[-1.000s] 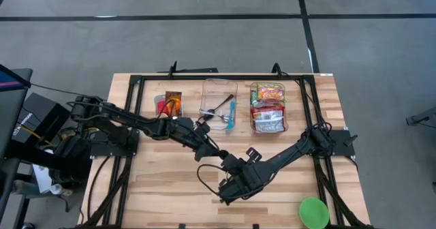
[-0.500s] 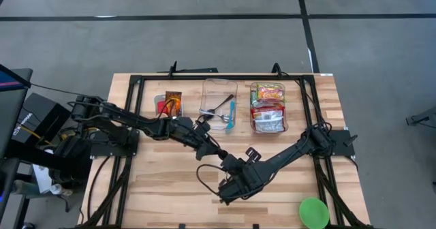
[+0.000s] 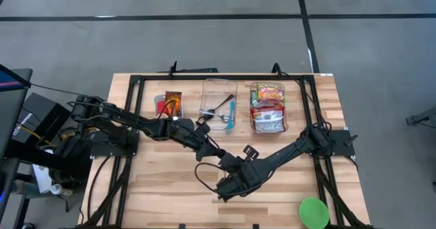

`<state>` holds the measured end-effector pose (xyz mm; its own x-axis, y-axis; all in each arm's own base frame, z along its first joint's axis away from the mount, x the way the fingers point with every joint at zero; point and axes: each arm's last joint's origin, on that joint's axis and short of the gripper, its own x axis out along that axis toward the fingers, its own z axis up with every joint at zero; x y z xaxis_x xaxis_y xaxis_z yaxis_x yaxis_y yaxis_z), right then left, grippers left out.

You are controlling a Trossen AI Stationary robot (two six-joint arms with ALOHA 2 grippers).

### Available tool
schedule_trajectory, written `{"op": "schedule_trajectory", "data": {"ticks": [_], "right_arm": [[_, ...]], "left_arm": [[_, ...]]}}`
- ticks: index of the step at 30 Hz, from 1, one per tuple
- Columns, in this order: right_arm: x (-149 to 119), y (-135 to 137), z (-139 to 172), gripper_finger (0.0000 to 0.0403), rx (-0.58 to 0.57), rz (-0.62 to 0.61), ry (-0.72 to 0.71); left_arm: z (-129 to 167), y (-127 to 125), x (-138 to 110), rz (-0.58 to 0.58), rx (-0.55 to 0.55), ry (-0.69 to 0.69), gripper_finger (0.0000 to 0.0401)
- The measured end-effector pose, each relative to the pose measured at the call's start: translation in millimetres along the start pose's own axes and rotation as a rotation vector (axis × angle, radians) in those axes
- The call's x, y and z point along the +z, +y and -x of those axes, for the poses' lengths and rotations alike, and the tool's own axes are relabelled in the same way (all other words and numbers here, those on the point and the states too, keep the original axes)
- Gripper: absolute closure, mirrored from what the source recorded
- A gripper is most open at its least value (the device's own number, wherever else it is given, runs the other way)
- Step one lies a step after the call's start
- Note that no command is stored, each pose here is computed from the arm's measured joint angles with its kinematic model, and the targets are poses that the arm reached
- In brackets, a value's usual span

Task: Pick & Place Food Item
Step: Put the black spoon into the left transparent bin

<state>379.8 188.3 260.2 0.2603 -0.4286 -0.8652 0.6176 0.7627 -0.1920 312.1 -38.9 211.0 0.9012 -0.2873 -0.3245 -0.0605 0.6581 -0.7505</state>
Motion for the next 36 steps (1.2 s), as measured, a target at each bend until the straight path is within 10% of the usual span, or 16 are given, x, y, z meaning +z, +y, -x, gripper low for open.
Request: {"op": "schedule_trajectory", "data": {"ticks": [24, 36], "right_arm": [[7.5, -1.2, -4.5, 0.0403, 0.015, 0.068, 0.0], [7.2, -0.9, -4.5, 0.0403, 0.023, 0.076, 0.013]], "left_arm": [[0.3, 5.2, -2.2, 0.01, 0.077, -0.004, 0.0312], [0.6, 7.5, -4.3, 0.011, 0.101, 0.018, 0.038]]}}
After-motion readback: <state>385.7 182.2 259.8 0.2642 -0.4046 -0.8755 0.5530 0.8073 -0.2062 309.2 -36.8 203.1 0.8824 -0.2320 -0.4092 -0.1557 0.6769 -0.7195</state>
